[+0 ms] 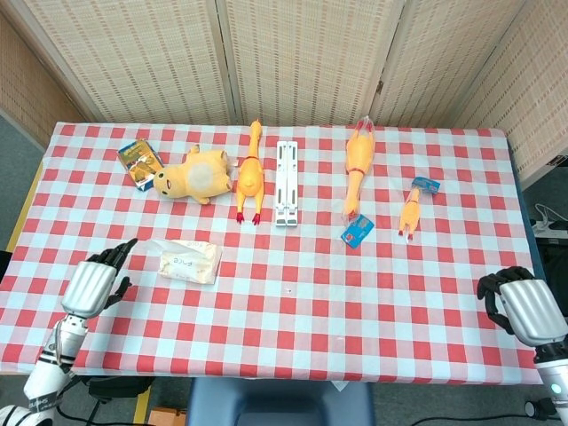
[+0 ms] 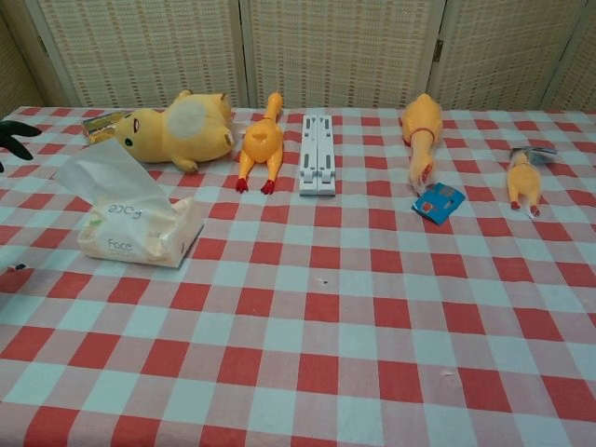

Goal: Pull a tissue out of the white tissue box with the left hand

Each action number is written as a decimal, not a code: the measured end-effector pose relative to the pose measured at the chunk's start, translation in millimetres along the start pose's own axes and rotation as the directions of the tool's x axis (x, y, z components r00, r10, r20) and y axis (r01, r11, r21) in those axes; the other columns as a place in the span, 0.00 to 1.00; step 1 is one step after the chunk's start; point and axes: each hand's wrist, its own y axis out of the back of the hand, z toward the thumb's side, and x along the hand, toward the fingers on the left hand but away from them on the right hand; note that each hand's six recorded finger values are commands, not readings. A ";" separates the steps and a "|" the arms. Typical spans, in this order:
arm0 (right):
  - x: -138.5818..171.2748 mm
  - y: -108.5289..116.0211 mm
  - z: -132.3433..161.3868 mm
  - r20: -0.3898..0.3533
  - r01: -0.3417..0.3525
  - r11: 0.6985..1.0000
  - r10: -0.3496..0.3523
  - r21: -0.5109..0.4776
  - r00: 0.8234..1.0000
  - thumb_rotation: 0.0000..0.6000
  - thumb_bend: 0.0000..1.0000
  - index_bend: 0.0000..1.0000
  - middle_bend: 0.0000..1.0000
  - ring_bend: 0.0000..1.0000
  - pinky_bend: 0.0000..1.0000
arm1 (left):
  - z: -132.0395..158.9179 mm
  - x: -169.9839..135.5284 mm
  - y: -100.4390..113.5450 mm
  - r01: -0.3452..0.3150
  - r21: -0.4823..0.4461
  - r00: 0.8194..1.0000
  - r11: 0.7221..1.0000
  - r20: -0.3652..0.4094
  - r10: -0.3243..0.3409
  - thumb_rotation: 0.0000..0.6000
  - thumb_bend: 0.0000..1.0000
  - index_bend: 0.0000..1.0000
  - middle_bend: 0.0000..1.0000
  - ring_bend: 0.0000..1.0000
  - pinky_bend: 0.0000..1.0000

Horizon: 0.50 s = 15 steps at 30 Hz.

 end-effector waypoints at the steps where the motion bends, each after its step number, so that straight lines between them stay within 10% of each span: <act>1: -0.3 -0.1 -0.3 0.001 -0.002 1.000 0.002 0.000 1.000 1.00 0.73 0.59 0.58 0.40 0.32 | 3.2 6.9 -0.3 0.004 0.002 1.000 1.000 0.012 -0.004 1.00 0.50 0.03 0.17 0.23 0.45; 15: -2.4 -3.4 0.3 -0.001 -0.034 0.999 0.034 0.010 0.999 1.00 0.73 0.59 0.58 0.40 0.32 | 40.2 77.2 -22.6 0.066 -0.012 0.995 0.998 0.075 -0.065 1.00 0.50 0.02 0.05 0.08 0.34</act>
